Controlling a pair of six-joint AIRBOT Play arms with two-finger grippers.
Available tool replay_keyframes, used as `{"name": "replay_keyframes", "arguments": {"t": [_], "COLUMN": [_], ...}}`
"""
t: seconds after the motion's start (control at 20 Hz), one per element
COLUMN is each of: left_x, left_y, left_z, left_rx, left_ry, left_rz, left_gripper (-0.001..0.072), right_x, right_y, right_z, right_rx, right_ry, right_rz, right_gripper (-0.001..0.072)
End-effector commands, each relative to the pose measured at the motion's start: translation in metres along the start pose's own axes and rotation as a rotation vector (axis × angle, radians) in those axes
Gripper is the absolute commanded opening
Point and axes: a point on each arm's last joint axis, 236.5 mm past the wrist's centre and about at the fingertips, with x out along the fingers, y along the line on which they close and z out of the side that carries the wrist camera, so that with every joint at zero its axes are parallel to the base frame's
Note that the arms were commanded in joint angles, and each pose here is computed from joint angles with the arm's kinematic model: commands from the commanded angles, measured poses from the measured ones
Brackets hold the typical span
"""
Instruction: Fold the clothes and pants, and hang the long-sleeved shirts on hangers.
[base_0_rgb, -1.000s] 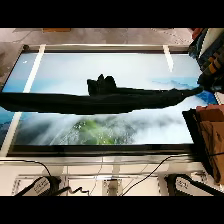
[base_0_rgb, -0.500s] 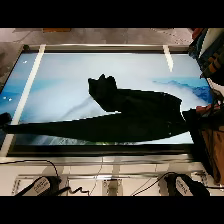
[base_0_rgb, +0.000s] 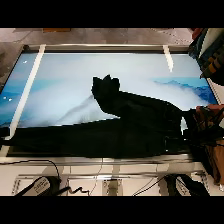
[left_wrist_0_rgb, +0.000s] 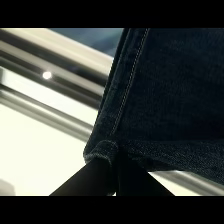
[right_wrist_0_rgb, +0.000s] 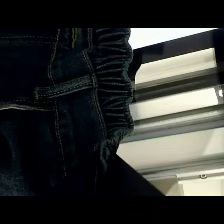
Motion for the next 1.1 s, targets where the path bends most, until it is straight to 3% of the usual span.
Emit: {"name": "replay_keyframes", "arguments": {"t": [0.0, 0.05, 0.1, 0.15, 0.35, 0.5, 0.6, 0.75, 0.95, 1.05], "left_x": [0.001, 0.001, 0.001, 0.001, 0.0, 0.0, 0.0, 0.0, -0.002, -0.006], "left_y": [0.004, 0.003, 0.004, 0.004, 0.006, 0.008, 0.008, 0.009, 0.005, -0.001], "left_z": [0.0, 0.0, 0.0, 0.0, 0.003, 0.009, 0.013, 0.015, 0.022, 0.031], "left_rx": [0.019, 0.019, 0.014, 0.012, 0.013, 0.012, 0.005, -0.004, -0.039, -0.014], "left_ry": [0.001, 0.002, 0.001, 0.001, -0.013, -0.038, -0.055, -0.066, -0.092, -0.119], "left_rz": [0.015, 0.014, 0.015, 0.016, 0.026, 0.033, 0.035, 0.037, 0.028, 0.03], "left_gripper": [0.0153, 0.0456, 0.0699, 0.0699, 0.0691, 0.0691, 0.0691, 0.0691, 0.0691, 0.0691], "right_x": [0.001, 0.001, 0.0, 0.0, -0.008, -0.04, -0.049, -0.01, 0.047, 0.069], "right_y": [0.0, 0.0, -0.001, -0.001, -0.005, -0.011, -0.016, -0.039, -0.015, -0.021], "right_z": [0.001, 0.004, 0.009, 0.016, 0.057, 0.13, 0.164, 0.188, 0.185, 0.185], "right_rx": [-0.024, -0.043, -0.061, -0.067, -0.067, -0.039, -0.01, 0.093, 0.047, 0.044], "right_ry": [-0.006, -0.021, -0.042, -0.072, -0.242, -0.553, -0.61, -0.411, -0.133, -0.101], "right_rz": [-0.001, -0.002, -0.005, -0.008, -0.028, -0.06, -0.06, 0.017, 0.385, 0.41], "right_gripper": [0.0124, 0.0336, 0.0525, 0.0553, 0.0552, 0.055, 0.0549, 0.0549, 0.0552, 0.0561]}}
